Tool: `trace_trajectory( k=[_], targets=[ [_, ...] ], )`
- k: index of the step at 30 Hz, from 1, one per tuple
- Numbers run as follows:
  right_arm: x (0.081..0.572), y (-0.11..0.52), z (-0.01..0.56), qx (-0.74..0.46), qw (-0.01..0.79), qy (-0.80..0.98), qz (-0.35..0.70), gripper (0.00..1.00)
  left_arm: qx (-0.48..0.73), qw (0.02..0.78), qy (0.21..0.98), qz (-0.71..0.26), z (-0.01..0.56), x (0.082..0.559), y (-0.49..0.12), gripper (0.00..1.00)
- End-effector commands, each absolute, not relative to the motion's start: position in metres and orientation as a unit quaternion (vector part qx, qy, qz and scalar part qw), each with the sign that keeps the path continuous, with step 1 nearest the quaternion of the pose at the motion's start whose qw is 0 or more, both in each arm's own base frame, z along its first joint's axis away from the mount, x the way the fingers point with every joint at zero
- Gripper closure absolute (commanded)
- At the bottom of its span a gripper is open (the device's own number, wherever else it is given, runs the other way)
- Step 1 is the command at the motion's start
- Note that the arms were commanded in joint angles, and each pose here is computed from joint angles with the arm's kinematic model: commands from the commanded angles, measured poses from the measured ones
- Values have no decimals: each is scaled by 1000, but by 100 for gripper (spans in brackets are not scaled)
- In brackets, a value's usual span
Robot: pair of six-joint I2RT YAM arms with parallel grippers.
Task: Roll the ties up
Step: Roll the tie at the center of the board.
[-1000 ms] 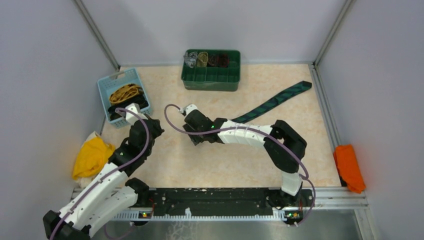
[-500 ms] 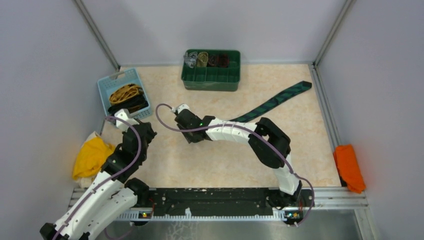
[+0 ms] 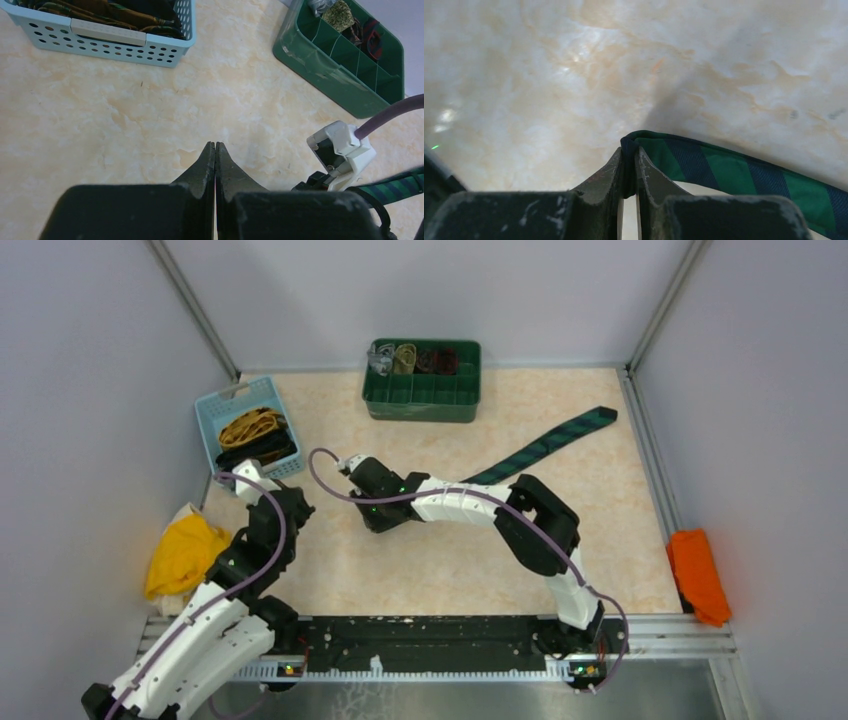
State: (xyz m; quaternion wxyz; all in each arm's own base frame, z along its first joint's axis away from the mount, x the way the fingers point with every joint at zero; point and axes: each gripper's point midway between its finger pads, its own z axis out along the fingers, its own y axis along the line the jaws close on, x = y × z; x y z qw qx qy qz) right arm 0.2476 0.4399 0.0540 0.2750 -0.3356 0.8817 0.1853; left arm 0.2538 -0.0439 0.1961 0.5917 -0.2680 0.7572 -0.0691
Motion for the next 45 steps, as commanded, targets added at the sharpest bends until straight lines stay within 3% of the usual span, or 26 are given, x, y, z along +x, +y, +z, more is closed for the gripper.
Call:
trace_trajectory(
  k=[1, 7, 19, 30, 45],
  targets=[
    [229, 468, 100, -324, 254, 851, 326, 90, -265, 595, 756, -63, 195, 256, -43, 100],
    [235, 452, 103, -285, 210, 838, 416, 91, -246, 588, 768, -68, 185, 263, -54, 100],
    [248, 412, 115, -238, 195, 813, 495, 91, -151, 560, 800, -152, 162, 292, -118, 100],
    [274, 366, 88, -203, 226, 849, 433, 91, -27, 517, 818, -251, 137, 310, -192, 100],
    [301, 333, 49, -193, 249, 890, 330, 91, 104, 442, 811, -369, 108, 294, -258, 100]
  ],
)
